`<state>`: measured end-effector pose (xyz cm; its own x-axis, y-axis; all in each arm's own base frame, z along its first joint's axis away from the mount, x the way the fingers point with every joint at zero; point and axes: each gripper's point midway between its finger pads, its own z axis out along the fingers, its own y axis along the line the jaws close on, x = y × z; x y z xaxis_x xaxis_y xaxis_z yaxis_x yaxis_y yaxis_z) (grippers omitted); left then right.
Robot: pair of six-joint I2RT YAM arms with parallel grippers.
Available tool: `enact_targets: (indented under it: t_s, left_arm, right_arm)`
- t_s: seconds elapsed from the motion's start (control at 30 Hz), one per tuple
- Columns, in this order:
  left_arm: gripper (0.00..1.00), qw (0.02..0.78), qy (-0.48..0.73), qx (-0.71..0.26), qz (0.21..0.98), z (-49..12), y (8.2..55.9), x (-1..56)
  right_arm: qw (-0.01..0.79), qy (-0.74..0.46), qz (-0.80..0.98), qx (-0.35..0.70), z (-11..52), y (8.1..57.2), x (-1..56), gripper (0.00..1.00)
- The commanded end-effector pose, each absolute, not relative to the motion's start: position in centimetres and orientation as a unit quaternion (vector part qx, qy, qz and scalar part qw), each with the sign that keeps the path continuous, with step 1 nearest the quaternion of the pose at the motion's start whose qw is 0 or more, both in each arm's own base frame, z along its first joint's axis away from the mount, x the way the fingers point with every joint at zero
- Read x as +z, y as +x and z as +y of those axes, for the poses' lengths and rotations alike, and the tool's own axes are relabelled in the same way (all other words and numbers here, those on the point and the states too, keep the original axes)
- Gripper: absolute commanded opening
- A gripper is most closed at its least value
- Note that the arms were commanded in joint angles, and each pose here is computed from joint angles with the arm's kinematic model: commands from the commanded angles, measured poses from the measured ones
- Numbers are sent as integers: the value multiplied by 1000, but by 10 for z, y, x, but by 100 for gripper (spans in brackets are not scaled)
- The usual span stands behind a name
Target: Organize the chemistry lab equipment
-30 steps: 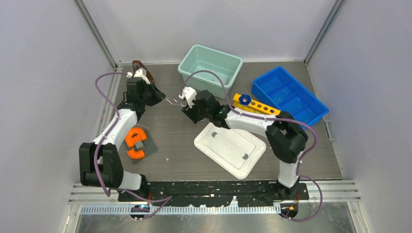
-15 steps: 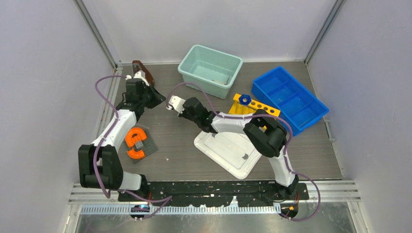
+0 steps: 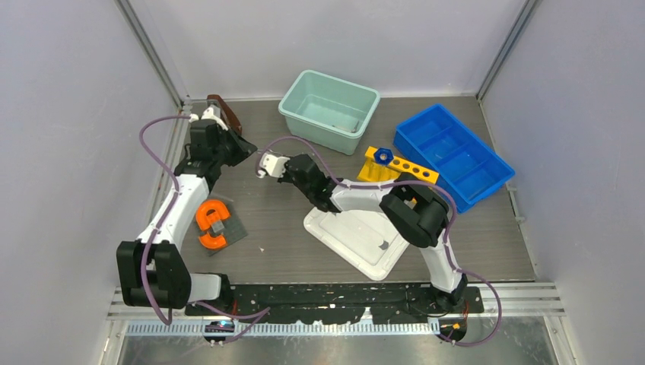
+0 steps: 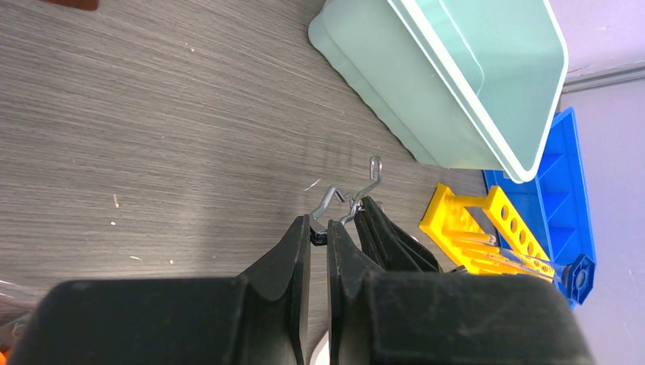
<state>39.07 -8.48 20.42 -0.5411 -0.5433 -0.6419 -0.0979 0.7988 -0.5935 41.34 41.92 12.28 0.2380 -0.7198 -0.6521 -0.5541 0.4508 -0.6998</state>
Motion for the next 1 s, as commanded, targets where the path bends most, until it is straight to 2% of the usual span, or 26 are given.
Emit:
enact_targets:
  t_s: [0.0, 0.27, 0.37, 0.57, 0.83, 0.97]
  left_arm:
    - [5, 459, -184, -298, 816, -95, 386, 251]
    - [6, 480, -175, -332, 793, -103, 383, 284]
    - [10, 486, -171, -340, 786, -104, 380, 296]
    - [20, 510, -165, -354, 766, -106, 376, 318]
    - [45, 517, -149, -403, 740, -119, 381, 323]
    - [49, 515, -141, -404, 743, -121, 381, 326]
  right_arm:
    - [647, -478, 587, -96, 409, 423, 176, 1]
    - [664, -477, 555, -152, 392, 426, 214, 1]
    - [666, -474, 548, -175, 386, 429, 224, 1]
    - [663, -477, 544, -192, 374, 439, 238, 1]
    - [645, -481, 533, -263, 343, 470, 248, 1]
    - [645, -473, 531, -280, 331, 478, 257, 1]
